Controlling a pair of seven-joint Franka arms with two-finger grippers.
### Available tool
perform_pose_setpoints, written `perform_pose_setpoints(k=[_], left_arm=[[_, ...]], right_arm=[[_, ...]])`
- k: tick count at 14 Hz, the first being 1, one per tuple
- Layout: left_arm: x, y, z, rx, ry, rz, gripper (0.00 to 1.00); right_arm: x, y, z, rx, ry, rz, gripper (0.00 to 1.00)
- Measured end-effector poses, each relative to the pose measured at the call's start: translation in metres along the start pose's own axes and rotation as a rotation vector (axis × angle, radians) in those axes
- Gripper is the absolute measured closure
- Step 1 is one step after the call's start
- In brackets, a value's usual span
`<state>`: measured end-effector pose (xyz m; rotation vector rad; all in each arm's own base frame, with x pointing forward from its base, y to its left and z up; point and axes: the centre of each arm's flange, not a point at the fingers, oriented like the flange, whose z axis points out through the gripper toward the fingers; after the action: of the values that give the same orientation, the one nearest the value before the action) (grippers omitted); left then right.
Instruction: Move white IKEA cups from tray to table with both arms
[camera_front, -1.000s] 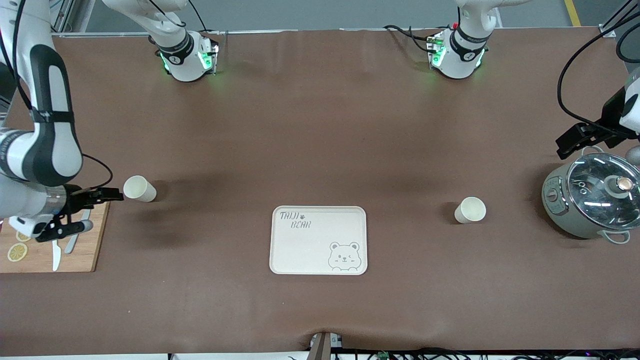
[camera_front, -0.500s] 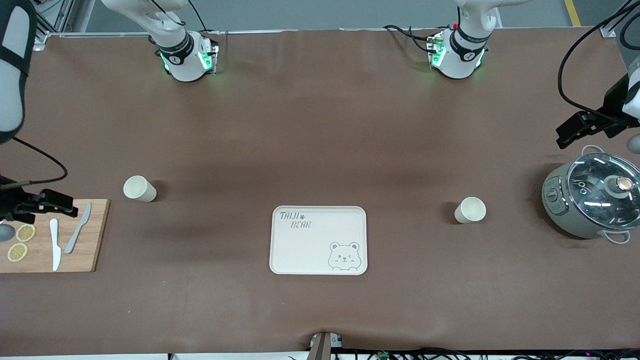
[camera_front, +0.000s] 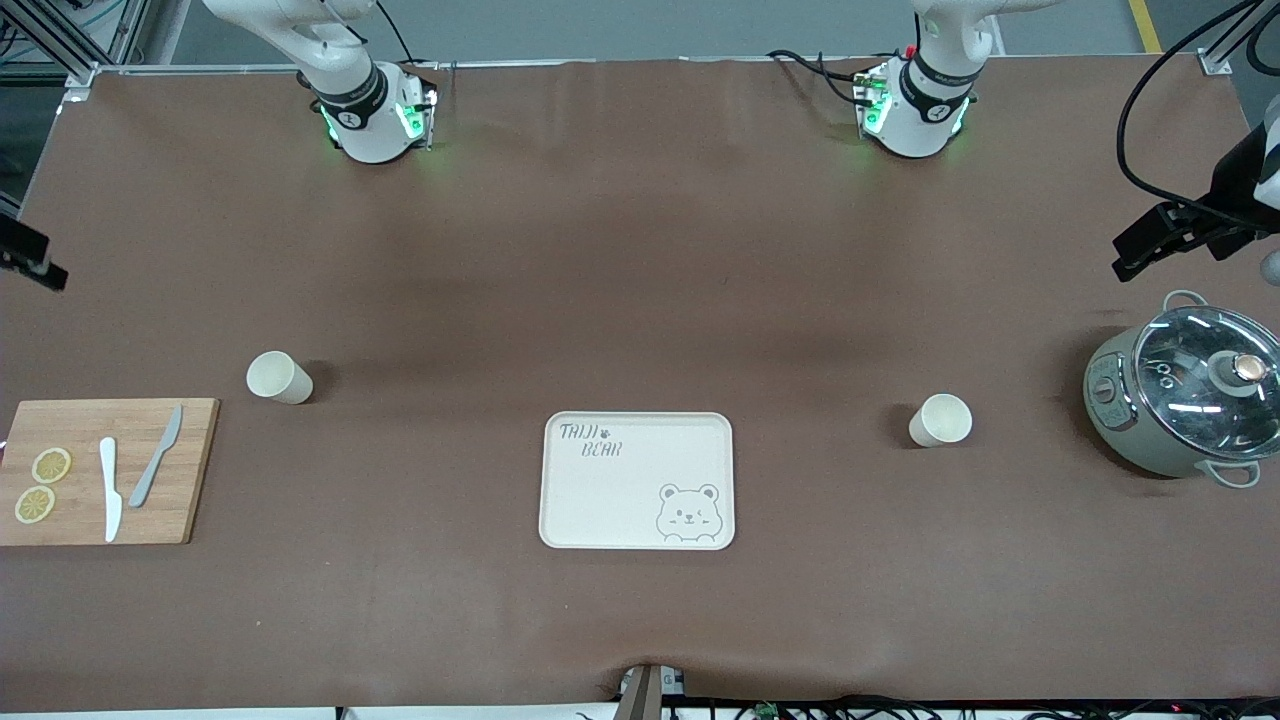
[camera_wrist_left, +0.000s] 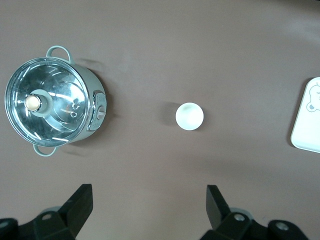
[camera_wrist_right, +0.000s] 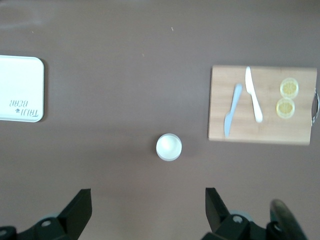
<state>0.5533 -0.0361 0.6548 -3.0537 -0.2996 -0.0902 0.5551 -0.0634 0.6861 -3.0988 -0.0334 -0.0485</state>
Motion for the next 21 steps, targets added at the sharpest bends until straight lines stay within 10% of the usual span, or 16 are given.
perform_pose_setpoints(k=[4, 21], left_arm=[[-0.004, 0.006, 0.001, -0.040, -0.017, 0.005, 0.00], [-0.037, 0.028, 0.004, -0.039, -0.033, 0.186, 0.00]], right_arm=[[-0.034, -0.021, 0.013, -0.105, -0.054, 0.007, 0.00], [-0.046, -0.001, 0.031, -0.025, -0.066, 0.045, 0.00]])
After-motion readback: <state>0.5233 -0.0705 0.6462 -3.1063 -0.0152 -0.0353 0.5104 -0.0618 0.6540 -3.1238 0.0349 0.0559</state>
